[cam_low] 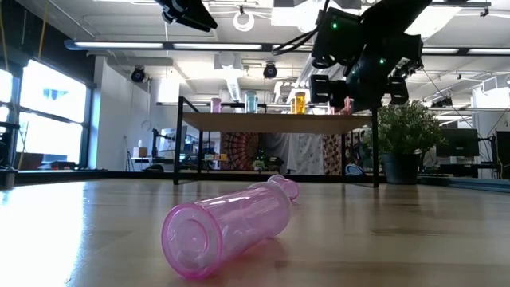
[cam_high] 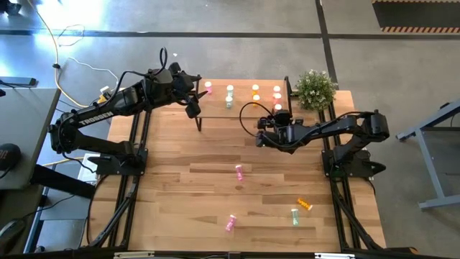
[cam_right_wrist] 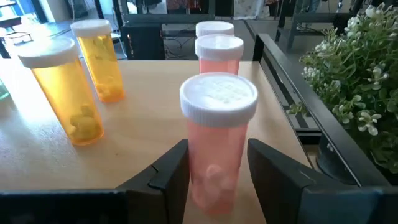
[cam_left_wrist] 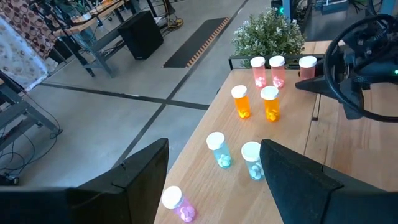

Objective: Pick and place medicine bottles onto shelf by color
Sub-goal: Put the pink pill bottle on the shelf aligned with the other pink pill bottles

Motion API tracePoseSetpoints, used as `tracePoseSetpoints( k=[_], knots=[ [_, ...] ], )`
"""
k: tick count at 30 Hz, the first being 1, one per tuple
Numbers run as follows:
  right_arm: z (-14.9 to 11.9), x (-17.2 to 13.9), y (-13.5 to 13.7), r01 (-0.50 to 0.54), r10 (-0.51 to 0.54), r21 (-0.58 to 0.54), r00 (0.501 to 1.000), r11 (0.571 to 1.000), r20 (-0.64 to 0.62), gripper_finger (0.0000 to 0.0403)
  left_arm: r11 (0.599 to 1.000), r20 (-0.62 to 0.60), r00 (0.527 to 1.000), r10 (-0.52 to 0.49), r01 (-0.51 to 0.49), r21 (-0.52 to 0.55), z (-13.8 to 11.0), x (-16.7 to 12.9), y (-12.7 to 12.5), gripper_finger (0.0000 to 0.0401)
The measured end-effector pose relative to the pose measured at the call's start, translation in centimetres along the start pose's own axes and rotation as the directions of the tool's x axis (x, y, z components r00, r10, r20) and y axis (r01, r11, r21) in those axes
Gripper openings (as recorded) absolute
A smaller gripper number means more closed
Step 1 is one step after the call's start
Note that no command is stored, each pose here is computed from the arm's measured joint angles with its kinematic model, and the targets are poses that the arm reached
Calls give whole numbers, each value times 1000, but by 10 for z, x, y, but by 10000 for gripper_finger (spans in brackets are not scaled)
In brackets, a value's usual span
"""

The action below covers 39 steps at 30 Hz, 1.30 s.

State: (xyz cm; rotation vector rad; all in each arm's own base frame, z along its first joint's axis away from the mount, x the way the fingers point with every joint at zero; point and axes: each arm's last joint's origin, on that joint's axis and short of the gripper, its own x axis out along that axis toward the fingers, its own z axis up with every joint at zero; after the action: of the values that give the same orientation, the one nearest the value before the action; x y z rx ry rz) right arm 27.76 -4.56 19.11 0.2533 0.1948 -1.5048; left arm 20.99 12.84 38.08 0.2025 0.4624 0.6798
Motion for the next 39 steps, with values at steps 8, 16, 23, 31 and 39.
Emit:
tracePoseSetpoints(
  k=[8,16,23,31,39],
  knots=[
    [1,5,-1,10,-10,-4,1000,1000,-18,152,1000,1,1000,0,0,0,0,0,0,245],
    [1,5,-1,10,-10,-1,1000,1000,-19,152,1000,1,1000,0,0,0,0,0,0,245],
    [3,13,-2,11,-11,0,997,1000,-75,153,1000,1,1000,0,0,-1,0,0,0,245],
    [6,14,-2,8,-7,15,997,1000,-83,196,1000,1,1000,0,0,0,0,0,0,245],
    [15,10,-5,-7,9,13,997,1000,-80,225,1000,1,1000,-1,1,0,0,0,0,245]
  ],
)
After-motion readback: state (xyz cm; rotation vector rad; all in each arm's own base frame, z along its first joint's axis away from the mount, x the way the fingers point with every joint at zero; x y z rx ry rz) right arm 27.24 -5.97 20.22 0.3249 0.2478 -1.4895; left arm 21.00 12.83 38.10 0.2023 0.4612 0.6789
